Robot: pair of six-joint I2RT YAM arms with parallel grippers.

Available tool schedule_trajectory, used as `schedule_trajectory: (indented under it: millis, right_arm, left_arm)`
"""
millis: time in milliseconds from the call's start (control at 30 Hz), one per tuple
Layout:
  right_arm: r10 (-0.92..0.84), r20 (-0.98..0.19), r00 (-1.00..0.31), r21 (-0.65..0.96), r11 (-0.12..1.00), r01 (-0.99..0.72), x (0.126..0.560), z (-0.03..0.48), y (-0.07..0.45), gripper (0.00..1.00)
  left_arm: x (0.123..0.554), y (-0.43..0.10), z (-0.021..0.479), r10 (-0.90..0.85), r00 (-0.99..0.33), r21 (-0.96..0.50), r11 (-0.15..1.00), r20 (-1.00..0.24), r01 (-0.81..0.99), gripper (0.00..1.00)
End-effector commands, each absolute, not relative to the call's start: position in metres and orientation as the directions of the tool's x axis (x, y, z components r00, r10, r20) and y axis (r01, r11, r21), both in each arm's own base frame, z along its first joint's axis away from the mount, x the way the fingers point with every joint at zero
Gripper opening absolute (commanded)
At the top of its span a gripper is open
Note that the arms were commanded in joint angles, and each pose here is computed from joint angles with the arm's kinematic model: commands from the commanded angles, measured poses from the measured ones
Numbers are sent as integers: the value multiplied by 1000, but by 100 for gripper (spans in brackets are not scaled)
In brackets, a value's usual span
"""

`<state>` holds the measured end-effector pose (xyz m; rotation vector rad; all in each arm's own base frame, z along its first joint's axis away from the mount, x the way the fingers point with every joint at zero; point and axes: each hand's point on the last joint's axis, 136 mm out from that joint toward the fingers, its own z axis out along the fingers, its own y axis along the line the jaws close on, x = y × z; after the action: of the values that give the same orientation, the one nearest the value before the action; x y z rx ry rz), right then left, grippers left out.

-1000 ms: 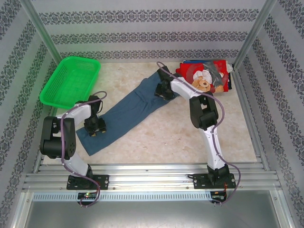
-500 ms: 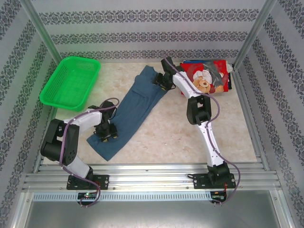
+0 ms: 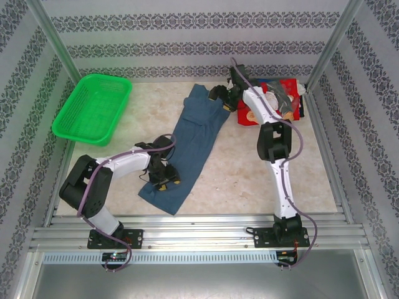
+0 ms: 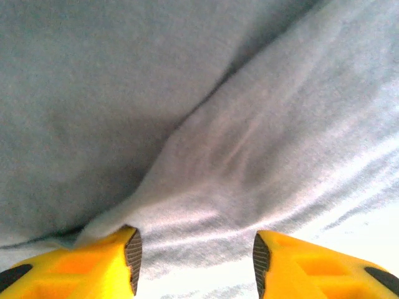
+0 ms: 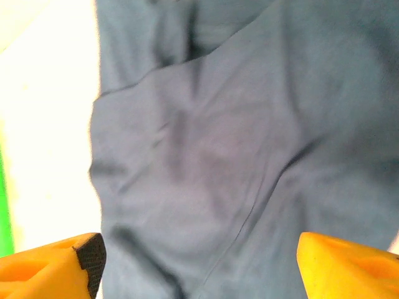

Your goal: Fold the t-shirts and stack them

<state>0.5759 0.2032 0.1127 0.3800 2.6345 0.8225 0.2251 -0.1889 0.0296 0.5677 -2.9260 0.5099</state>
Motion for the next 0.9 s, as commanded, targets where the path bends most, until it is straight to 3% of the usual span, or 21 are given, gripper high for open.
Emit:
schedule_trajectory:
  millis: [0,167,267,367,567,867]
  right_arm:
    - [227,-331,-916,607,795,-23,523,190,231,83]
    - [294,-316,-902,530,843,89,457,170,210,86]
    - [343,-291,-893,560,818,131,442,154,216,86]
    - [304,-273,-913,494,858,138,434,133,233,86]
    - [357,-286,-889,376,895,238,457,86,229,86]
    - [286,-286,-914,274,939,208,516,62,238,84]
  left_arm:
    - [225,-200,65,-325,-934,-398,846,145,-356,58]
    - [230,-175,108,-321,-947,-413,862,7,-295,69]
    - [235,-150,103,-314,-949,-350,893,-37,-282,70]
    - [240,-134,86,-310,-949,-315,908,-59,-277,69]
    - [260,-126,54,-276,-957,-306,922,-89,-237,64]
    - [227,-105,7,-301,-954,-231,927,6,-294,62]
